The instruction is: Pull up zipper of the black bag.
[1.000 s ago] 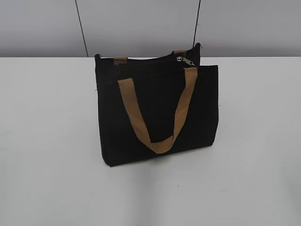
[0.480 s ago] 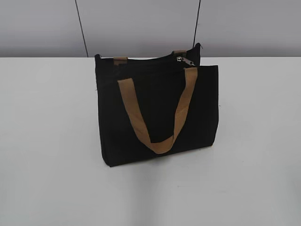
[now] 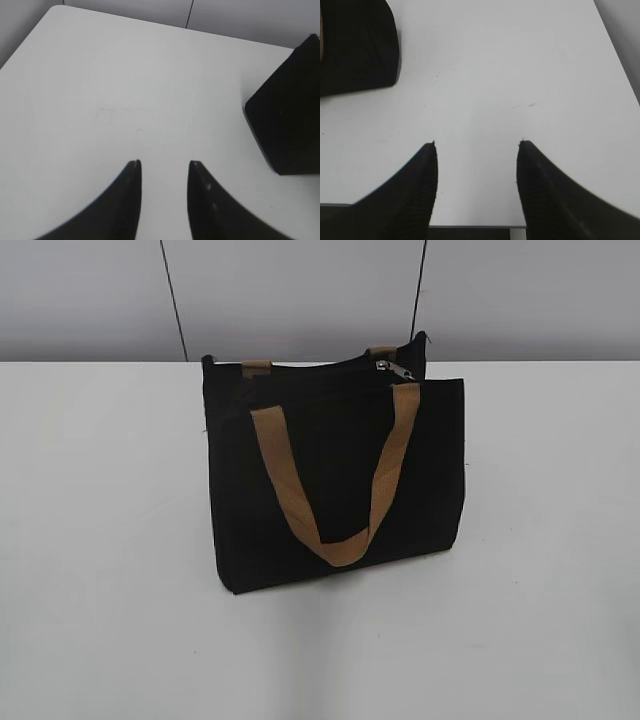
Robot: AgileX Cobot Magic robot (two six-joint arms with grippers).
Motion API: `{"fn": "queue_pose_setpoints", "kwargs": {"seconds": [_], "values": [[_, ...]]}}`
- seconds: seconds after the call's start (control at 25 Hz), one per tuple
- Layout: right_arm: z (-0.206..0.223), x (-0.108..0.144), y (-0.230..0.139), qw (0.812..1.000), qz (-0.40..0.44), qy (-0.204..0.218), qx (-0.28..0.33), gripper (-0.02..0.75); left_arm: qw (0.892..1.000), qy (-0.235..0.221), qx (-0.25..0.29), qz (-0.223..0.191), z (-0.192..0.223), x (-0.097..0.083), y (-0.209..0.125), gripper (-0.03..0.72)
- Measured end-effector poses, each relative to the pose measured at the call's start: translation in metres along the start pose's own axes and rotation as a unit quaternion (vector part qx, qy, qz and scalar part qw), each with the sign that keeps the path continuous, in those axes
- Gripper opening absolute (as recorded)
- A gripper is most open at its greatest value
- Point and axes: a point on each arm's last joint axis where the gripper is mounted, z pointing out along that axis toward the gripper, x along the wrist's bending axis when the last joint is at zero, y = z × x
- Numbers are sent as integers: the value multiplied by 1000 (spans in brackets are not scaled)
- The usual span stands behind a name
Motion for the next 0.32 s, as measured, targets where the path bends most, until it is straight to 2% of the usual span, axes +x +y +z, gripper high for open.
{"fn": "queue_pose_setpoints", "kwargs": {"seconds": [0.32], "values": [[0, 0, 0, 1000, 0, 0, 0, 400, 1000, 9, -1, -4, 0, 0, 0, 239]]}}
